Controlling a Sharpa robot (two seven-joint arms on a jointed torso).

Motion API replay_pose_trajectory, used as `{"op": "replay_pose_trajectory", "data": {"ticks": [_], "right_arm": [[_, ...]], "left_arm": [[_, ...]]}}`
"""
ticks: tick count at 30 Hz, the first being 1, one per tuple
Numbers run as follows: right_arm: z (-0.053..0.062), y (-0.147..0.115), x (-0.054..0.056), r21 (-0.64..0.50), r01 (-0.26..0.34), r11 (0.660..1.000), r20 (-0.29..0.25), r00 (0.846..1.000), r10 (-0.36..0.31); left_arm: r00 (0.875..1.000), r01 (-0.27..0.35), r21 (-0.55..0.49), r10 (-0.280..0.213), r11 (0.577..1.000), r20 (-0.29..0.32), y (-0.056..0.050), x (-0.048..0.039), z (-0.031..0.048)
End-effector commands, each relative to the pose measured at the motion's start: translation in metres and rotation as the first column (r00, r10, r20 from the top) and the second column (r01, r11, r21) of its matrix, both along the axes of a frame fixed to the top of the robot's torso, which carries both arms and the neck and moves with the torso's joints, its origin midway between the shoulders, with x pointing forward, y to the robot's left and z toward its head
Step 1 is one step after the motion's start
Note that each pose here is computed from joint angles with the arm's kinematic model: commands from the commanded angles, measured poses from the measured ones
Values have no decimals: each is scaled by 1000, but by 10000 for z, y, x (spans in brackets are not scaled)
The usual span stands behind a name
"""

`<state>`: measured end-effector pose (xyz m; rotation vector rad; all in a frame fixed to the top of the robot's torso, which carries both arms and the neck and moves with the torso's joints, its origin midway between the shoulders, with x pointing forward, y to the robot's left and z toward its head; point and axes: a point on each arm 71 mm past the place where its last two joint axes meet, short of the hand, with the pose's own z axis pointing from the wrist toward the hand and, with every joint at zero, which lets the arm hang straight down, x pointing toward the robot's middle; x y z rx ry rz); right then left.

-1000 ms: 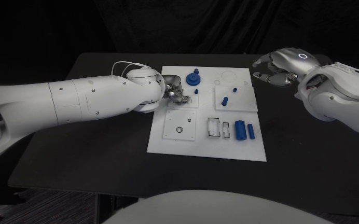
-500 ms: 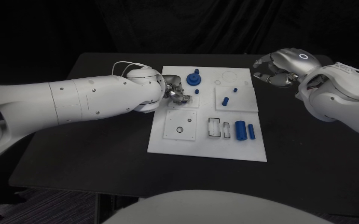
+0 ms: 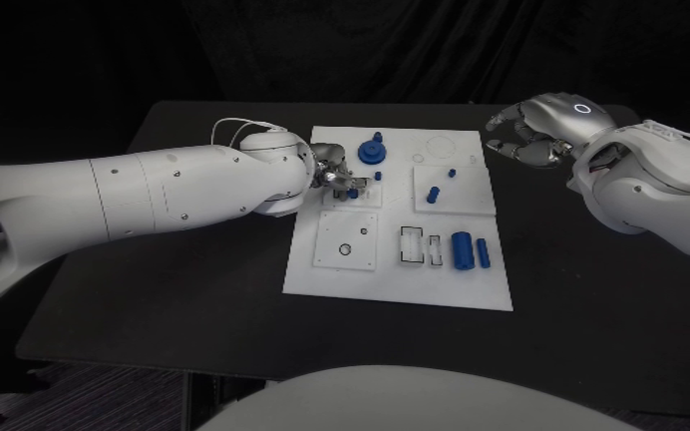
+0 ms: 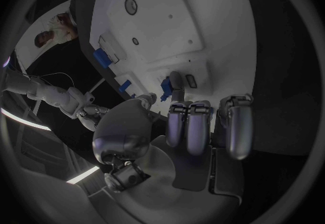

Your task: Assemble the parts on the task board

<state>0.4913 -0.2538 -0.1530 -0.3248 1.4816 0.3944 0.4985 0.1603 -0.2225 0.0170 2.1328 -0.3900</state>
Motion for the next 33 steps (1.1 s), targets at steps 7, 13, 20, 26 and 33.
{"op": "replay_pose_trajectory", "data": {"ticks": [7,13,20,26,33], "right_arm": [[-9,-14,5,-5,21,1000,-6,1000,-21],[-10,-9,6,-5,20,1000,-7,1000,-20],[-10,-12,5,-5,21,1000,-7,1000,-21],[-7,-24,-1,-3,22,1000,-5,1000,-22],[-4,-44,-1,-2,25,1000,-1,1000,-25]], "left_arm": [[999,10,-45,-8,999,31,-6,7,14],[999,14,-45,-13,999,29,-4,8,12],[999,14,-55,-12,998,40,5,9,22],[993,6,-122,8,993,115,68,-1,90],[982,2,-164,29,987,185,207,34,231]]}}
